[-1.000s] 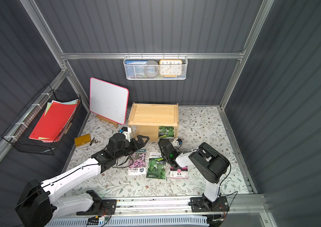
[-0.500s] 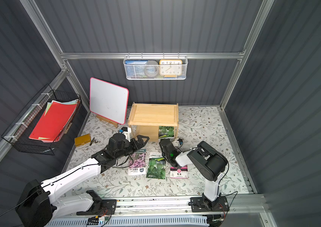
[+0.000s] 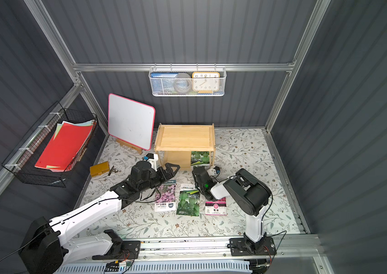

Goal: Take the seed bag off the shelf
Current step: Pick up the seed packet from the shelf.

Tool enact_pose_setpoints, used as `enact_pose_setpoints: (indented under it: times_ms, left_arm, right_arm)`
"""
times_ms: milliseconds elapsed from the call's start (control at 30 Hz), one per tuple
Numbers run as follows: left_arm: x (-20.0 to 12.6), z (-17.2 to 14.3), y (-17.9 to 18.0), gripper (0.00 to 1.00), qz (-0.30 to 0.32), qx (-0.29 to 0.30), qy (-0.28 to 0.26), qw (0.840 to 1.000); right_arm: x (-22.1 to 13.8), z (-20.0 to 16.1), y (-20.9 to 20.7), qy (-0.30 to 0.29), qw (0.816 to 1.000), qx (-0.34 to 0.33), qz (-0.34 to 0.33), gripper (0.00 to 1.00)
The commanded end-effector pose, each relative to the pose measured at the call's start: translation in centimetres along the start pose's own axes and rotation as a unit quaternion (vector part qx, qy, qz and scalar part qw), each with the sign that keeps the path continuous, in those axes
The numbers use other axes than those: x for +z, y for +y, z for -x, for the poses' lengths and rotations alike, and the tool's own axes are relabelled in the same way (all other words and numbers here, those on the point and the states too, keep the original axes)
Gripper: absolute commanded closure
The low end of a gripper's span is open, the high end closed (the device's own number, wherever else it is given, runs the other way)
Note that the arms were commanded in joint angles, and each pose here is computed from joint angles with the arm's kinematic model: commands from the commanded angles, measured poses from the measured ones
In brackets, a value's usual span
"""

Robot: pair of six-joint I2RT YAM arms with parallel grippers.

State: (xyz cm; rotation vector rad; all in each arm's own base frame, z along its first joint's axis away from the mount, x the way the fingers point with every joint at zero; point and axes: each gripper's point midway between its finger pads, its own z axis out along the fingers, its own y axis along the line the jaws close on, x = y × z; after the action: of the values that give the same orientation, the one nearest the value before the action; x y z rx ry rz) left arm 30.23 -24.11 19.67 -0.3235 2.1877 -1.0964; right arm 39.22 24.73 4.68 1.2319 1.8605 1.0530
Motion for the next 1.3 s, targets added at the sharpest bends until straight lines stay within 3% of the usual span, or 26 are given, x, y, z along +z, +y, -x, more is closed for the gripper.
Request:
enact_pose_setpoints:
  times_ms: [0, 67, 100, 200, 233, 300, 800, 1267]
  left_arm:
    - [-0.5, -0.4, 0.6, 0.00, 0.007, 0.008, 0.000, 1.000]
    - [-0.5, -0.4, 0.7, 0.00, 0.009, 0.008, 0.001, 1.000]
    - [-0.5, -0.5, 0.7, 0.00, 0.009, 0.008, 0.001, 1.000]
    - [-0.5, -0.6, 0.7, 0.00, 0.009, 0.008, 0.003, 1.000]
    - [-0.5, -0.6, 0.8, 0.00, 0.010, 0.008, 0.003, 1.000]
    - [-0.5, -0.6, 0.8, 0.00, 0.010, 0.008, 0.003, 1.000]
    - [-1.3, -0.4, 0.0, 0.00, -0.005, 0.013, -0.001, 1.000]
    - [0.5, -3.0, -0.7, 0.00, -0.054, -0.008, 0.066, 0.996]
  right_arm:
    - [0.5, 0.5, 0.2, -0.012, 1.000, 0.002, 0.008, 0.79]
    - [0.6, 0.5, 0.4, -0.013, 1.000, 0.004, 0.011, 0.80]
    - [0.6, 0.5, 0.3, -0.014, 1.000, 0.005, 0.011, 0.86]
    - [0.7, 0.6, 0.3, -0.017, 1.000, 0.005, 0.012, 0.89]
    - [0.7, 0.8, 0.4, -0.019, 1.000, 0.006, 0.013, 0.97]
    - [0.6, 0.8, 0.3, -0.021, 1.000, 0.004, 0.013, 1.00]
    - [-2.4, 0.3, 2.0, 0.016, 0.998, -0.039, 0.037, 1.00]
    - [-6.8, -2.1, 3.1, 0.103, 0.987, -0.112, 0.054, 1.00]
